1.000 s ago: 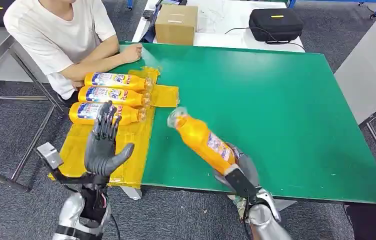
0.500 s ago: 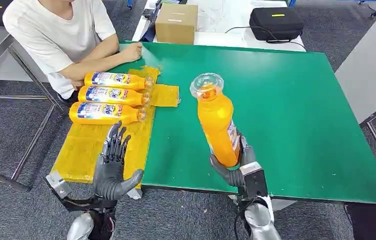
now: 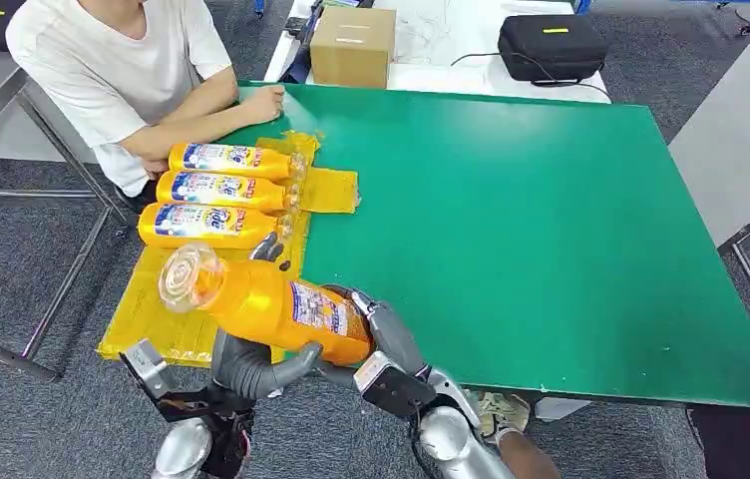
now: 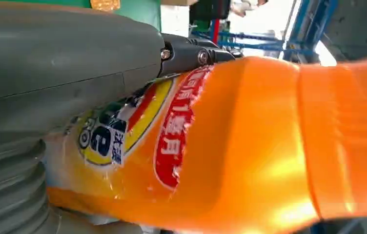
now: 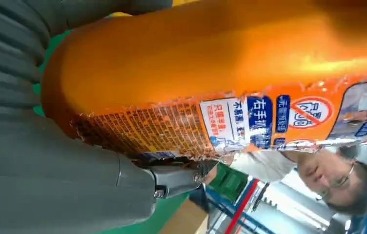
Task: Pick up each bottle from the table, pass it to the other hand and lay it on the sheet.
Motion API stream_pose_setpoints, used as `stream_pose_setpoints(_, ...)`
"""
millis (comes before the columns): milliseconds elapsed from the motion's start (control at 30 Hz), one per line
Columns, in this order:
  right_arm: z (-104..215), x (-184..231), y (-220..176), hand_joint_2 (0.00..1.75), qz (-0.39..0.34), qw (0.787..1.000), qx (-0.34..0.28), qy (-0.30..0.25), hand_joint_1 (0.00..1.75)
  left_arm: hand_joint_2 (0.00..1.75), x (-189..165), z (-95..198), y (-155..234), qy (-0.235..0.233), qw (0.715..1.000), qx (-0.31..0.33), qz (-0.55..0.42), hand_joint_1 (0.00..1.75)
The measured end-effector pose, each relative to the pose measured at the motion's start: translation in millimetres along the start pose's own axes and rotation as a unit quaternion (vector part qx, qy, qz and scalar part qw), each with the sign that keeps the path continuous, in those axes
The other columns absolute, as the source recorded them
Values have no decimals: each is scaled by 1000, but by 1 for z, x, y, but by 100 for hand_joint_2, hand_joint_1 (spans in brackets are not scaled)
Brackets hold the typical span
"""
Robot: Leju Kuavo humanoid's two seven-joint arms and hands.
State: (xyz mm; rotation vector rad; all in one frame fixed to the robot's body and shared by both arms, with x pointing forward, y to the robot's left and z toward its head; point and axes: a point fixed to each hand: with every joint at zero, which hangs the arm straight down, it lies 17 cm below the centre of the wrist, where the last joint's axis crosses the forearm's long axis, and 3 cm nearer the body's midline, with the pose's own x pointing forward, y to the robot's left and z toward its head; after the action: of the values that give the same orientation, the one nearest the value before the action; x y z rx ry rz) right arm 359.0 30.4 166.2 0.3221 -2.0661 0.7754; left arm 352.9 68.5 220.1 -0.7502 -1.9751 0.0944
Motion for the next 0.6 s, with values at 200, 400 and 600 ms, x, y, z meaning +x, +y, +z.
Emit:
stream_pose_setpoints(200,-6,-3,9,175,-5,1000,12,4,175,175,-12,-11,3,20,1000,7,22,0)
stream_pose_setpoints(400,-6,-13,15,175,-8,1000,22,16,175,175,-16,-13,4,30,999,8,44,175)
stream_pose_setpoints(600,-5,-21,18,175,0,999,30,24,0,175,-24,-12,7,48,997,16,64,175)
